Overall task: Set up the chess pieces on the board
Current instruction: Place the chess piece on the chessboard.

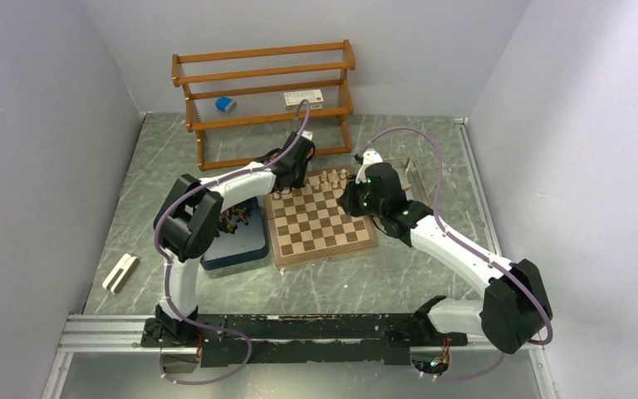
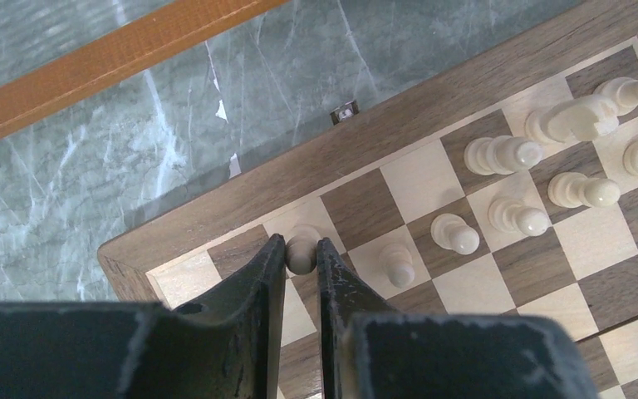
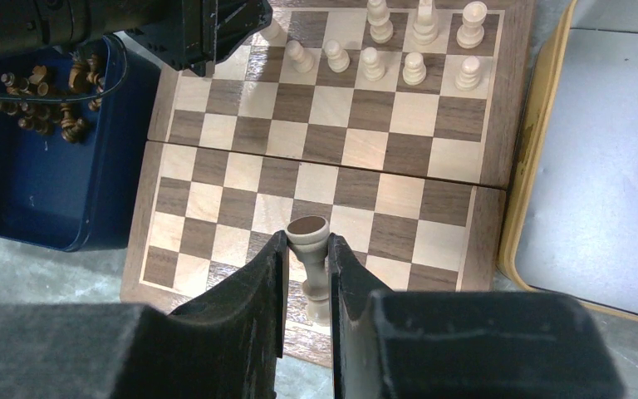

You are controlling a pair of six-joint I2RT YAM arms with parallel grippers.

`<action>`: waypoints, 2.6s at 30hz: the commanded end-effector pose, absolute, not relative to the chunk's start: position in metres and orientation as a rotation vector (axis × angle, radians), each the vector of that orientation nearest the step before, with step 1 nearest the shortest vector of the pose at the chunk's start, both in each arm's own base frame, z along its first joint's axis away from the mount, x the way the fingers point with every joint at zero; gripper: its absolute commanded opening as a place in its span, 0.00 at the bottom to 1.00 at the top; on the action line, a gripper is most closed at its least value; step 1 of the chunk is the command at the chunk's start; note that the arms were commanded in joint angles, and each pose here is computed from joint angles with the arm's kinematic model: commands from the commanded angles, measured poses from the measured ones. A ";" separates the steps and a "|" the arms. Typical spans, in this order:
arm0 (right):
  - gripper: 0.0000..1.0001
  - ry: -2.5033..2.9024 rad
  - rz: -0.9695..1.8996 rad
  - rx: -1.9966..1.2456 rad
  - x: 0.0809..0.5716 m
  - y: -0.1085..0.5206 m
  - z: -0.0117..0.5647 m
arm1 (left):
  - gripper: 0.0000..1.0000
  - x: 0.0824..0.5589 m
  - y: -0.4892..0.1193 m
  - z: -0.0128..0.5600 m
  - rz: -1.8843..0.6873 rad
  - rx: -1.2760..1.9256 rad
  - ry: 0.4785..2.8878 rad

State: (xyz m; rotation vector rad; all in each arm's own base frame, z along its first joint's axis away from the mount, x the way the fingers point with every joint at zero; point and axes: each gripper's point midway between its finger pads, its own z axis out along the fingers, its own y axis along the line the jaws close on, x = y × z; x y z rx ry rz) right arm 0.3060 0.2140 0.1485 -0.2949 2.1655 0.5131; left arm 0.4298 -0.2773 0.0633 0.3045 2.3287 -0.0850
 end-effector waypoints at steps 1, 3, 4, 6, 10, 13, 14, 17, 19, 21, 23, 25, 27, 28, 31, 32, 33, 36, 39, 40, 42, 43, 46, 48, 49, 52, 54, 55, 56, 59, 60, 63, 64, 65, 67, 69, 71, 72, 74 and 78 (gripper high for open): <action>0.07 2.134 0.502 -0.285 0.313 0.212 0.154 | 0.22 0.438 -0.283 0.061 -0.095 0.302 2.302; 0.07 2.139 0.500 -0.286 0.313 0.212 0.153 | 0.22 0.438 -0.283 0.061 -0.099 0.301 2.302; 0.07 2.139 0.499 -0.286 0.313 0.212 0.154 | 0.22 0.437 -0.283 0.060 -0.098 0.301 2.305; 0.07 2.139 0.498 -0.286 0.313 0.212 0.153 | 0.23 0.436 -0.284 0.060 -0.101 0.301 2.308; 0.07 2.135 0.502 -0.286 0.313 0.212 0.155 | 0.31 0.436 -0.283 0.065 -0.104 0.297 2.301; 0.07 2.138 0.507 -0.285 0.313 0.213 0.154 | 0.37 0.435 -0.281 0.068 -0.098 0.293 2.299; 0.07 2.137 0.507 -0.286 0.313 0.213 0.155 | 0.38 0.435 -0.281 0.069 -0.100 0.292 2.299; 0.07 2.130 0.517 -0.275 0.313 0.214 0.157 | 0.42 0.434 -0.285 0.080 -0.135 0.286 2.297; 0.07 2.126 0.530 -0.253 0.313 0.214 0.159 | 0.44 0.433 -0.291 0.093 -0.182 0.274 2.283; 0.07 2.136 0.544 -0.212 0.314 0.215 0.160 | 0.45 0.433 -0.295 0.110 -0.227 0.258 2.258; 0.06 2.148 0.569 -0.167 0.316 0.217 0.162 | 0.46 0.434 -0.296 0.131 -0.258 0.228 2.227; 0.05 2.166 0.625 -0.146 0.314 0.224 0.161 | 0.46 0.434 -0.294 0.154 -0.283 0.195 2.184; 0.05 2.179 0.662 -0.089 0.316 0.227 0.161 | 0.47 0.430 -0.293 0.177 -0.328 0.171 2.133; 0.06 2.184 0.685 -0.063 0.317 0.229 0.161 | 0.47 0.428 -0.293 0.190 -0.357 0.166 2.107; 0.06 2.195 0.764 0.053 0.321 0.237 0.168 | 0.47 0.413 -0.295 0.221 -0.455 0.191 2.046; 0.06 2.193 0.794 0.085 0.322 0.240 0.171 | 0.48 0.406 -0.296 0.228 -0.489 0.205 2.027; 0.06 2.188 0.831 0.109 0.322 0.244 0.175 | 0.48 0.398 -0.296 0.242 -0.530 0.222 1.993; 0.06 2.161 0.938 0.184 0.324 0.255 0.187 | 0.50 0.371 -0.297 0.252 -0.639 0.292 1.943; 0.06 2.128 1.057 0.283 0.326 0.265 0.200 | 0.51 0.345 -0.300 0.259 -0.748 0.344 1.866; 0.06 2.113 1.097 0.308 0.327 0.269 0.204 | 0.52 0.337 -0.301 0.261 -0.780 0.362 1.845; 0.07 2.098 1.156 0.360 0.330 0.274 0.211 | 0.52 0.321 -0.305 0.263 -0.828 0.412 1.806; 0.07 2.098 1.173 0.386 0.333 0.276 0.213 | 0.53 0.313 -0.307 0.266 -0.845 0.438 1.784; 0.07 2.099 1.218 0.450 0.336 0.281 0.217 | 0.55 0.297 -0.308 0.265 -0.868 0.490 1.745; 0.07 2.088 1.261 0.502 0.338 0.284 0.222 | 0.54 0.290 -0.307 0.260 -0.872 0.505 1.744; 0.06 2.069 1.287 0.516 0.338 0.285 0.226 | 0.55 0.289 -0.307 0.258 -0.872 0.503 1.746; 0.06 2.039 1.336 0.547 0.338 0.287 0.234 | 0.56 0.287 -0.311 0.253 -0.889 0.503 1.754; 0.06 2.030 1.346 0.562 0.339 0.287 0.237 | 0.57 0.289 -0.312 0.248 -0.894 0.483 1.767; 0.06 2.024 1.353 0.573 0.339 0.287 0.238 | 0.58 0.290 -0.314 0.247 -0.903 0.479 1.767; 0.06 2.018 1.362 0.583 0.339 0.287 0.239 | 0.58 0.291 -0.317 0.245 -0.914 0.479 1.770; 0.06 2.005 1.388 0.597 0.336 0.286 0.240 | 0.57 0.293 -0.324 0.244 -0.948 0.473 1.772; 0.06 2.006 1.389 0.605 0.335 0.286 0.240 | 0.55 0.293 -0.327 0.244 -0.960 0.475 1.770; 0.06 2.001 1.384 0.617 0.334 0.283 0.240 | 0.50 0.298 -0.331 0.243 -0.958 0.462 1.778; 0.06 1.996 1.385 0.614 0.334 0.282 0.241 | 0.50 0.300 -0.331 0.242 -0.950 0.457 1.784; 0.06 1.995 1.390 0.609 0.333 0.283 0.242 | 0.50 0.301 -0.332 0.241 -0.945 0.454 1.789; 0.06 1.999 1.398 0.602 0.332 0.284 0.242 | 0.48 0.303 -0.334 0.239 -0.943 0.450 1.795; 0.06 2.002 1.407 0.606 0.331 0.284 0.241 | 0.47 0.305 -0.336 0.239 -0.945 0.443 1.794; 0.06 2.001 1.423 0.612 0.329 0.285 0.239 | 0.45 0.308 -0.336 0.238 -0.936 0.435 1.800; 0.06 1.999 1.429 0.611 0.329 0.285 0.238 | 0.45 0.310 -0.336 0.238 -0.923 0.432 1.808; 0.06 2.004 1.434 0.607 0.328 0.286 0.236 | 0.42 0.313 -0.334 0.239 -0.902 0.421 1.811; 0.06 2.018 1.426 0.607 0.328 0.284 0.232 | 0.30 0.313 -0.332 0.246 -0.892 0.416 1.789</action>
